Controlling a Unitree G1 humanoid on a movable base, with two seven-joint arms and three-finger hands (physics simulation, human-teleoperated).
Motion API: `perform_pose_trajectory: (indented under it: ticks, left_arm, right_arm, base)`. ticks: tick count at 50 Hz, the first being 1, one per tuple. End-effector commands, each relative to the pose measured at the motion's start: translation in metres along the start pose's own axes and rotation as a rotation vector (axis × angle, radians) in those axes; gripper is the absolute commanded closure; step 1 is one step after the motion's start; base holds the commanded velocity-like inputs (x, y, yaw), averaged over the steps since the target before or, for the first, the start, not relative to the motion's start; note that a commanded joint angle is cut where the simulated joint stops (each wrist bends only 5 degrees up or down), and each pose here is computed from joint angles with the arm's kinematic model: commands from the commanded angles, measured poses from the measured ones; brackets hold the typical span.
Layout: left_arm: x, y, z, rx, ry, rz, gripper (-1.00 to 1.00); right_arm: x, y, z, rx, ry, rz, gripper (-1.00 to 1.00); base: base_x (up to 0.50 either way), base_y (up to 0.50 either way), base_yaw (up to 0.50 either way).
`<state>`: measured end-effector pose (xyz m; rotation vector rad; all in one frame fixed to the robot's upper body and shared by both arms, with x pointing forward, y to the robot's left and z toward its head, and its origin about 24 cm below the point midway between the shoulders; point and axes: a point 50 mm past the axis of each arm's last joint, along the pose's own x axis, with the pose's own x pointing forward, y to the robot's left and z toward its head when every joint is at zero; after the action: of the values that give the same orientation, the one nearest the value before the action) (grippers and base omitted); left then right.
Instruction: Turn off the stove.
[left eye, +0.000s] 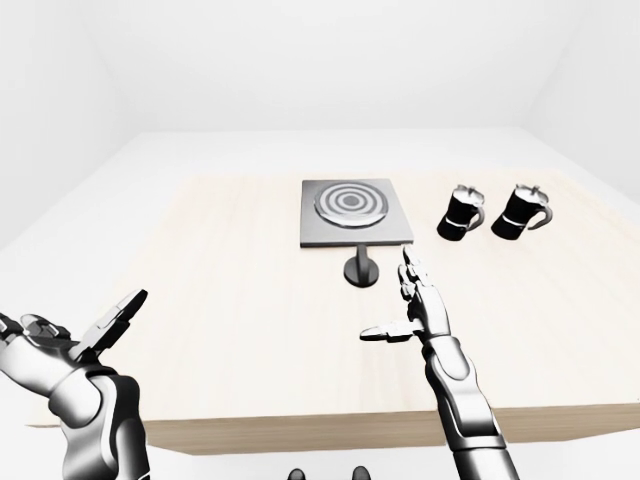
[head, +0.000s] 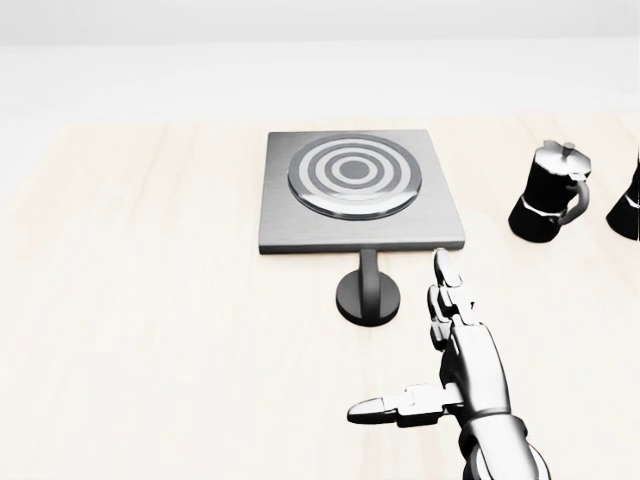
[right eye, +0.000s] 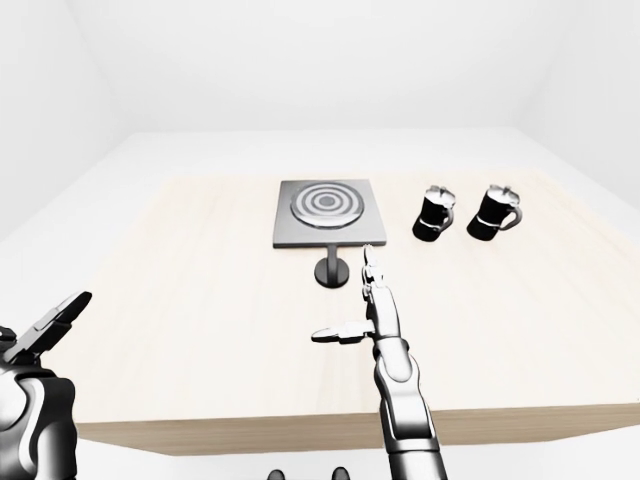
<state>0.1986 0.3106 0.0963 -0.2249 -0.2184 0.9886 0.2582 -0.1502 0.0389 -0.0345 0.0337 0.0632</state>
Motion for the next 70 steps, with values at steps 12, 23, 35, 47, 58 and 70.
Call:
perform_pose_trajectory:
  ticks: [12,23,35,47,58,70]
  left_arm:
    - [0.002,-0.001,0.0,-0.007,0.002,-0.003,-1.0]
    - [0.002,-0.001,-0.001,-0.006,0.004,-0.002,-1.0]
    - [0.002,-0.003,-0.001,0.002,0.014,-0.008,-1.0]
    - [0.003,-0.003,-0.001,0.008,0.015,-0.007,-1.0]
    - [0.003,-0.003,-0.003,0.009,0.014,-0.007,-1.0]
    - [0.003,-0.003,-0.003,0.009,0.014,-0.007,-1.0]
  right_arm:
    - [0.0,0.0,0.0,0.001,0.003,0.001,-1.0]
    - [0.001,0.0,-0.002,0.011,0.009,0.0,-1.0]
    - [0.006,-0.001,-0.01,0.046,0.052,-0.011,-1.0]
    - [0.016,0.0,-0.031,0.117,0.175,-0.005,-1.0]
    - [0.017,0.001,-0.027,0.097,0.159,-0.006,-1.0]
    - [0.017,0.001,-0.027,0.097,0.159,-0.006,-1.0]
  base:
    - [0.5,0.0,0.0]
    - [0.49,0.0,0.0]
    - [0.09,0.0,0.0]
    - [0.0,0.0,0.0]
    - [0.0,0.0,0.0]
    - [0.0,0.0,0.0]
